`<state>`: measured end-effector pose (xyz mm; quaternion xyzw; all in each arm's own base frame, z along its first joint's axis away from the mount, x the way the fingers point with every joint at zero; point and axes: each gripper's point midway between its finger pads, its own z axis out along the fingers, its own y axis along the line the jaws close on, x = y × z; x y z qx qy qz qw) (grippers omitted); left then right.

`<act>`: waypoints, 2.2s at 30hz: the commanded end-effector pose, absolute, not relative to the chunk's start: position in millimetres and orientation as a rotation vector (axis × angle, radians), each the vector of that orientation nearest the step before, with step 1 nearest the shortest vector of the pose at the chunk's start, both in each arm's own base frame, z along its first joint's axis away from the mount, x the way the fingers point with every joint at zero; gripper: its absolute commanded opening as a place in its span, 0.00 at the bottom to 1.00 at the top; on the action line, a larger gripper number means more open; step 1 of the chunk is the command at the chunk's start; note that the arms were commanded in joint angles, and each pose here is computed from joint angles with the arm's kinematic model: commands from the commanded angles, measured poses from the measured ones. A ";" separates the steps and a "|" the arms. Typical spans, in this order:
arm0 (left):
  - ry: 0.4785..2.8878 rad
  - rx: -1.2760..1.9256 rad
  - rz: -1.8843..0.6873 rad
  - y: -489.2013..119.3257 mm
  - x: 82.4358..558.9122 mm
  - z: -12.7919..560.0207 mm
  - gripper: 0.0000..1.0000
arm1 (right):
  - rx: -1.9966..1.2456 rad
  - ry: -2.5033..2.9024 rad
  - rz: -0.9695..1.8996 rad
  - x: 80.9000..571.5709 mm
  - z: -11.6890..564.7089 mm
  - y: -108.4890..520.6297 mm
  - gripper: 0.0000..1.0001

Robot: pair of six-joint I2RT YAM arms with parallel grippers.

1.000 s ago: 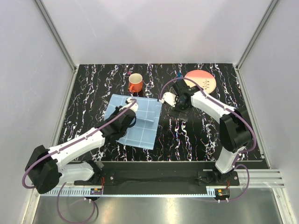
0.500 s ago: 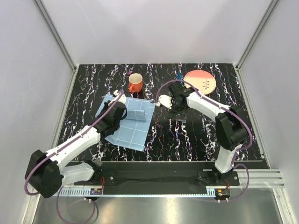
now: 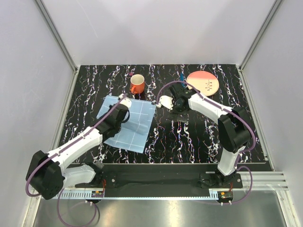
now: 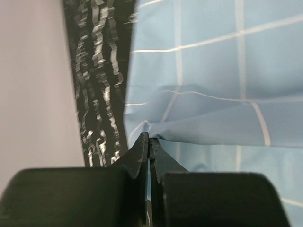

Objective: Set the dinner table for one person
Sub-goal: Flatten out the napkin at the center of the board.

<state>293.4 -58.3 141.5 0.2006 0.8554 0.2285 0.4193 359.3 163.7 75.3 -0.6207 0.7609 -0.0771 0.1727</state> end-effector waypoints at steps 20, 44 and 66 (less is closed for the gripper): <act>1.935 1.543 -0.040 -286.8 246.1 82.0 0.00 | -0.944 1.964 -0.599 427.5 211.0 107.8 1.00; 1.662 1.688 -0.277 -441.8 212.3 127.8 0.00 | -0.783 1.998 -0.663 425.5 209.0 82.6 0.99; 1.864 1.584 0.048 -324.8 236.2 102.5 0.87 | -0.461 2.149 -0.722 426.9 179.1 19.0 1.00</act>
